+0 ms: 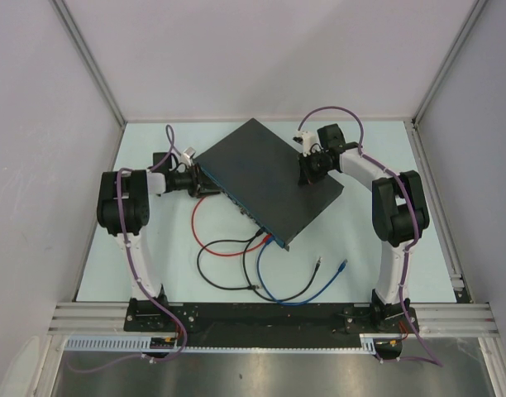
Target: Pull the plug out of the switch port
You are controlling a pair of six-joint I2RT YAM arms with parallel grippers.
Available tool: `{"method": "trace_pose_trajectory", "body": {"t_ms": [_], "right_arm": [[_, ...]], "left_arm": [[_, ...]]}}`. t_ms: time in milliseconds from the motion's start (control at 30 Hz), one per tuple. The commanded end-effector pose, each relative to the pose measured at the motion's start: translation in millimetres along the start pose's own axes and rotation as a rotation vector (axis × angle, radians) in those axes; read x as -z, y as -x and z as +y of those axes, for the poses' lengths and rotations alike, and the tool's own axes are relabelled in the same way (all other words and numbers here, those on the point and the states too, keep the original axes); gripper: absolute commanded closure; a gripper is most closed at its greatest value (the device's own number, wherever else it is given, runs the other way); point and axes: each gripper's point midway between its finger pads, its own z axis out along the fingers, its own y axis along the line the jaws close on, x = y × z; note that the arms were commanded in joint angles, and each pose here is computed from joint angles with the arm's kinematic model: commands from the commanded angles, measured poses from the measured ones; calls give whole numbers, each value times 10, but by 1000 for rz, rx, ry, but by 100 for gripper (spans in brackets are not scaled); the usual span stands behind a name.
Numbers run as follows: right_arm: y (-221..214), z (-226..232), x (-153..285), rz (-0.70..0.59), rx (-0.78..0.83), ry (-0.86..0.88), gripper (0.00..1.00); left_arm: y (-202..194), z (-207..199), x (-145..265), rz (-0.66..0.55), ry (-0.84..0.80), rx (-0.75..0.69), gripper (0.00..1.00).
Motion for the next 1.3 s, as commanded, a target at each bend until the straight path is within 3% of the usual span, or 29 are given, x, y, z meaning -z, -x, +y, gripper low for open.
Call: {"method": "trace_pose_trajectory", "body": {"t_ms": [0,167,333,867,1267], "right_arm": [[-497,-273,-219,152,1,-110,94],[-508,-282,-221,156,3,-113,94],[-509,-281,-228,157,6,-114,94],[-530,-285,-284,156,-7,-99,94],[-513,-314,-268,147,-16,-95,94]], "left_arm": [[156,-155,-117,-13,-67,-101,72],[143,-164,-120,4,-85,-125,86],[67,-110,-86,19,-59,-140,92],[-159,59,335,22,35,-179,99],[-233,-192,708,-22,-14,-238,100]]}}
